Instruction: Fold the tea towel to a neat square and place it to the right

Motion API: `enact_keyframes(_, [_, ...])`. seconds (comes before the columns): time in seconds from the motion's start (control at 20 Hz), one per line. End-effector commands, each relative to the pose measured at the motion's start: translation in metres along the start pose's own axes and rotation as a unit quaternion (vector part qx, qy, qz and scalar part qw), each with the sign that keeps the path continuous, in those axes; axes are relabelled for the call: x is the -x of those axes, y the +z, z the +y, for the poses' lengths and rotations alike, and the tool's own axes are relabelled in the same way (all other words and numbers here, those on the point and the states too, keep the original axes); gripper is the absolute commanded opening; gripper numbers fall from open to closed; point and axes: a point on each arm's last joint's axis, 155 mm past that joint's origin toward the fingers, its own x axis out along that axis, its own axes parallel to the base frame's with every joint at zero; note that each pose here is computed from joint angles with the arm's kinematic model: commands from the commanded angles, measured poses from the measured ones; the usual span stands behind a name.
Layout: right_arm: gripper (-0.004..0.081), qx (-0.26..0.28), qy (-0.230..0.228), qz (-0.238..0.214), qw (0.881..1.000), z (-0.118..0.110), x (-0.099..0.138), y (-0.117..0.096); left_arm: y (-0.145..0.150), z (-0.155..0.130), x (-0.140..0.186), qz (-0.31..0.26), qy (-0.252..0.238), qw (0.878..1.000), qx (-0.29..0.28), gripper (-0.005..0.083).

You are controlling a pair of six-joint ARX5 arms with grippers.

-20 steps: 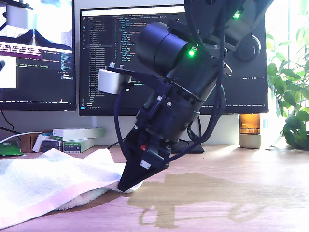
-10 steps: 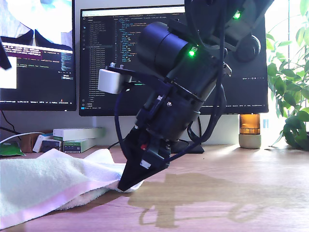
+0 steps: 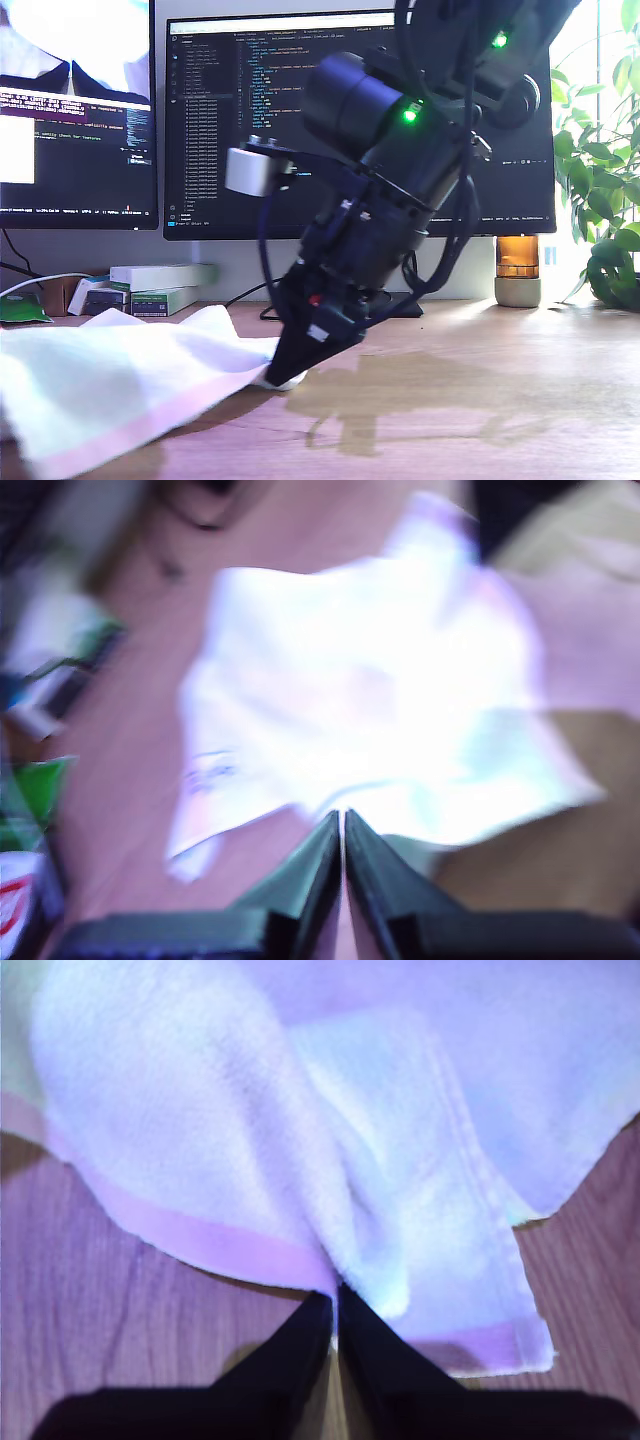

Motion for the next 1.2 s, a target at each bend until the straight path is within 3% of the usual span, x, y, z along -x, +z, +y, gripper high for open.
enact_keyframes(0.0, [-0.0013, 0.004, -0.002, -0.010, 1.000, -0.001, 0.002, 0.007, 0.000, -0.016, -0.006, 0.004, -0.013, 1.000, -0.009, -0.0019])
enact_keyframes(0.2, [-0.0013, 0.008, -0.001, -0.018, 1.000, 0.001, 0.002, 0.012, -0.012, -0.043, -0.022, 0.052, -0.037, 0.996, -0.064, -0.0019])
enact_keyframes(0.5, [-0.0013, 0.008, -0.004, -0.021, 1.000, -0.001, 0.002, 0.014, -0.031, -0.079, -0.041, 0.103, -0.102, 0.972, -0.187, -0.0017])
enact_keyframes(0.55, [-0.0013, 0.009, -0.005, -0.023, 1.000, -0.002, 0.002, 0.015, -0.033, -0.083, -0.042, 0.105, -0.113, 0.965, -0.211, 0.0014])
enact_keyframes(0.7, [-0.0013, 0.010, -0.007, -0.025, 1.000, -0.003, 0.002, 0.016, -0.033, -0.087, -0.046, 0.102, -0.132, 0.953, -0.252, 0.0264])
enact_keyframes(0.75, [-0.0013, 0.010, -0.008, -0.026, 1.000, -0.003, 0.002, 0.016, -0.033, -0.088, -0.047, 0.096, -0.147, 0.946, -0.272, 0.0304])
enact_keyframes(1.0, [-0.0013, 0.010, -0.010, -0.028, 1.000, -0.004, 0.002, 0.017, -0.029, -0.074, -0.057, 0.085, -0.145, 0.935, -0.311, 0.0307])
enact_keyframes(1.15, [-0.0013, 0.010, -0.012, -0.029, 0.999, -0.005, 0.002, 0.017, -0.030, -0.077, -0.059, 0.075, -0.173, 0.926, -0.327, 0.0307])
